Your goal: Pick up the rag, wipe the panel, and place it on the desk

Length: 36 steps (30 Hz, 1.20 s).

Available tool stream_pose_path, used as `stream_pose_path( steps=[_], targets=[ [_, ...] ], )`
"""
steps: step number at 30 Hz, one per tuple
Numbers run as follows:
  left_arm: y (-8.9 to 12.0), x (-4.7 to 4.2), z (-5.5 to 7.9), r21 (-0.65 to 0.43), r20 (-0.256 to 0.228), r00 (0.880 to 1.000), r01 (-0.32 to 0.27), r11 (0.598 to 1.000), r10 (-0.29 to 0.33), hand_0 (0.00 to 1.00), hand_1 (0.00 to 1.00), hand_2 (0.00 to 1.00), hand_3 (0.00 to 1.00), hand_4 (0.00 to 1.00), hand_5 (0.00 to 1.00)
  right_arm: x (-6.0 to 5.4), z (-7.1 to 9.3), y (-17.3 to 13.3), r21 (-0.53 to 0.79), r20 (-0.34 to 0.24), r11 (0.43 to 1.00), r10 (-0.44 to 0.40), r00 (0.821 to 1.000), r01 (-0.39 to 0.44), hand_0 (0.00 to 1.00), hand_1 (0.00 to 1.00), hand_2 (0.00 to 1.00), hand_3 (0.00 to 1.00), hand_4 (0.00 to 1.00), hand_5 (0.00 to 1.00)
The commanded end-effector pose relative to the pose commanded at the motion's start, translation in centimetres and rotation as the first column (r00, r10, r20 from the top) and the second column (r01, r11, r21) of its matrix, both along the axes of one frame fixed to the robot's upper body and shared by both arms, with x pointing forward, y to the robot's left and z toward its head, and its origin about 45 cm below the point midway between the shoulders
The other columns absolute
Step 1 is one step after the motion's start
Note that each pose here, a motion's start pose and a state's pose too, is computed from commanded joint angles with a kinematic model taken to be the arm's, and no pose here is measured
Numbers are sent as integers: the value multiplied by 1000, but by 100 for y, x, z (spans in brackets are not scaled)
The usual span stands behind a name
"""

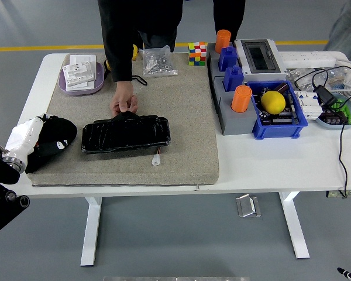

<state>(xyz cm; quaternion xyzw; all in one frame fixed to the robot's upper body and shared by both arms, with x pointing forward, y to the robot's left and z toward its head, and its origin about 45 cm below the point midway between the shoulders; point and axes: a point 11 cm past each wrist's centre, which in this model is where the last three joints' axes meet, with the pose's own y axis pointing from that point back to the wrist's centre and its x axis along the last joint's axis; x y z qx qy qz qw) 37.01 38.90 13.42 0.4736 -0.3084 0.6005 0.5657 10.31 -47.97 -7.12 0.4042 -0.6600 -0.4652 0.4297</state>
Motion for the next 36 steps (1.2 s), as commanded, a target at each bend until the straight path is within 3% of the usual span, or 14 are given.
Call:
stream_pose_path(
  steps=[4, 5, 10, 11, 22, 23, 28, 29, 36],
  targets=[
    [-20, -1, 6, -6, 18, 1000, 8, 1000, -8, 412, 409, 804, 687, 643, 280, 3, 1, -1, 0, 0, 1000, -1, 1000, 1, 770, 616, 710, 628, 998, 550],
    [-25, -1, 8, -7, 21, 1000, 11, 1000, -11, 352, 329, 666, 558, 500, 216, 3, 1, -1, 0, 0, 1000, -1, 1000, 1, 770, 617, 710, 628, 998, 550],
    [-43, 3, 26, -20, 45, 999, 18, 1000, -17, 352, 329, 666, 558, 500, 216, 13, 2, 1, 0, 3, 1000, -2, 1000, 2, 770, 617, 710, 628, 998, 550],
    [-47, 4, 28, -18, 45, 999, 19, 1000, -19, 325, 256, 612, 529, 389, 161, 14, 3, 2, 0, 3, 1000, -1, 1000, 1, 770, 618, 710, 629, 998, 551],
    [-22, 0, 18, 30, 43, 999, 24, 999, -25, 317, 218, 598, 522, 358, 134, 18, 2, 5, 1, 8, 1000, -7, 1000, 7, 770, 617, 710, 629, 998, 552],
    [-23, 1, 23, 38, 45, 999, 27, 999, -28, 312, 198, 589, 522, 312, 60, 18, 2, 4, 1, 8, 1000, -8, 1000, 8, 770, 617, 710, 629, 998, 553],
    [-5, 11, 44, 70, 50, 998, 30, 997, -33, 312, 198, 589, 522, 312, 60, 24, 6, -2, 0, 11, 1000, -11, 1000, 11, 770, 617, 710, 629, 998, 553],
    [0, 11, 47, 74, 51, 998, 29, 997, -33, 263, 147, 575, 516, 264, 2, 28, 6, -1, 0, 12, 1000, -11, 1000, 11, 770, 617, 710, 630, 998, 552],
    [11, 23, 76, 71, 58, 998, 30, 997, -34, 259, 148, 572, 511, 257, 2, 32, 8, -3, -1, 14, 1000, -13, 1000, 13, 770, 618, 711, 630, 998, 554]
  ],
)
